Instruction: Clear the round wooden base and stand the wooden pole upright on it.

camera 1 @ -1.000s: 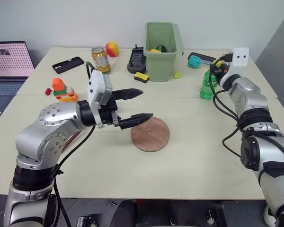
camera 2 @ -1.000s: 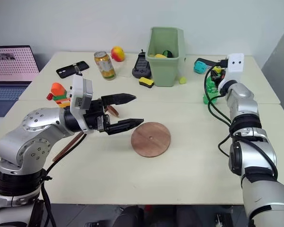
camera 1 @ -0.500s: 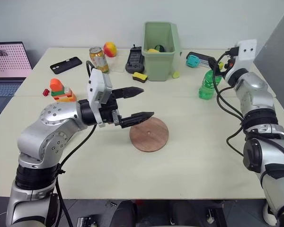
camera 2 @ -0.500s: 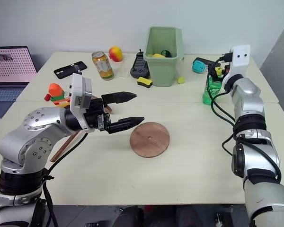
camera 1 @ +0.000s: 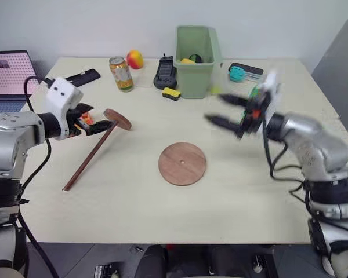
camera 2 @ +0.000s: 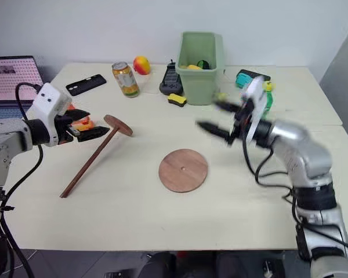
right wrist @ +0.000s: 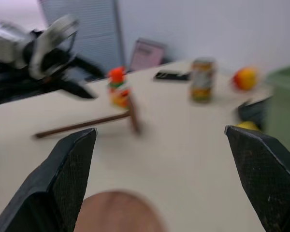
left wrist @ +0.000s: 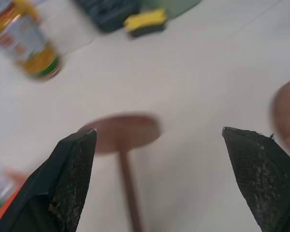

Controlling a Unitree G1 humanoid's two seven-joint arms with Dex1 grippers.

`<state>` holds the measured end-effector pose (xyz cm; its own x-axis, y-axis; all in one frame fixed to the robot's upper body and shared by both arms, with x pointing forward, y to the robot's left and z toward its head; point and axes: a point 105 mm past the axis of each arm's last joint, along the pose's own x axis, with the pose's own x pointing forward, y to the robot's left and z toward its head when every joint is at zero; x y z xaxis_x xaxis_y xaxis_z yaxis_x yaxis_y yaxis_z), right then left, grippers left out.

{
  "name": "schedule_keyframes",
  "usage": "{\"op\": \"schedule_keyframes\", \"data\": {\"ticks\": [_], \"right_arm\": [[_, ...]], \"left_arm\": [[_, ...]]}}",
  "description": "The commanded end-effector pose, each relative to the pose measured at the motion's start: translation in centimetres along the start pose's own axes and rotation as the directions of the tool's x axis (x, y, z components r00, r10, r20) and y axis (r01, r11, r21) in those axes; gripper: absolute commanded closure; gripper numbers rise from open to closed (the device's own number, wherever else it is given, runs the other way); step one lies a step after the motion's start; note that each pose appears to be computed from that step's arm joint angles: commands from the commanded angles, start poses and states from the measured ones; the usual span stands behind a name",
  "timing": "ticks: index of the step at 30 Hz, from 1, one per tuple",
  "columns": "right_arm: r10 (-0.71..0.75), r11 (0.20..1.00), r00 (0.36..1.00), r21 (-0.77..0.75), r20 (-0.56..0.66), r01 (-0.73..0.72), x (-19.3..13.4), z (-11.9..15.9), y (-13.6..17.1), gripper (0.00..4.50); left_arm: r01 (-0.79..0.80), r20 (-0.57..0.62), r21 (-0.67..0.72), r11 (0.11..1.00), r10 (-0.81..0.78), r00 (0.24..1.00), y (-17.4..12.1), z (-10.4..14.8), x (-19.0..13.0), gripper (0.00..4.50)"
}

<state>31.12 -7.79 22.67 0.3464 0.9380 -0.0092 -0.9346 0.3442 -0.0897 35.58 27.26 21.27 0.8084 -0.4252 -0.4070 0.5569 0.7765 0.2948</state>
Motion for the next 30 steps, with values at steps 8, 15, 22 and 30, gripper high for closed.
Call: {"op": "schedule_keyframes", "data": {"ticks": [8,15,22,30], "right_arm": [[0.198,0.977,0.976,-0.064,-0.092,-0.204,0.1,-2.6,5.9,0.04],[0.145,0.986,0.986,-0.071,-0.081,-0.151,0.0,-2.5,6.1,0.04],[0.103,0.992,0.992,-0.071,-0.076,-0.108,-0.2,-2.3,5.8,0.0],[0.079,0.994,0.994,-0.068,-0.07,-0.084,-0.4,-2.2,5.4,0.0]], "left_arm": [[0.019,-0.142,-0.014,1.0,-0.021,0.99,1.4,-2.0,2.7,0.18],[0.034,-0.164,-0.035,0.999,-0.039,0.986,1.6,-2.9,5.1,0.18],[0.063,-0.173,-0.061,0.996,-0.073,0.982,1.7,-2.8,5.6,1.77],[0.068,-0.176,-0.059,0.996,-0.078,0.981,1.8,-2.3,5.8,3.57]]}}
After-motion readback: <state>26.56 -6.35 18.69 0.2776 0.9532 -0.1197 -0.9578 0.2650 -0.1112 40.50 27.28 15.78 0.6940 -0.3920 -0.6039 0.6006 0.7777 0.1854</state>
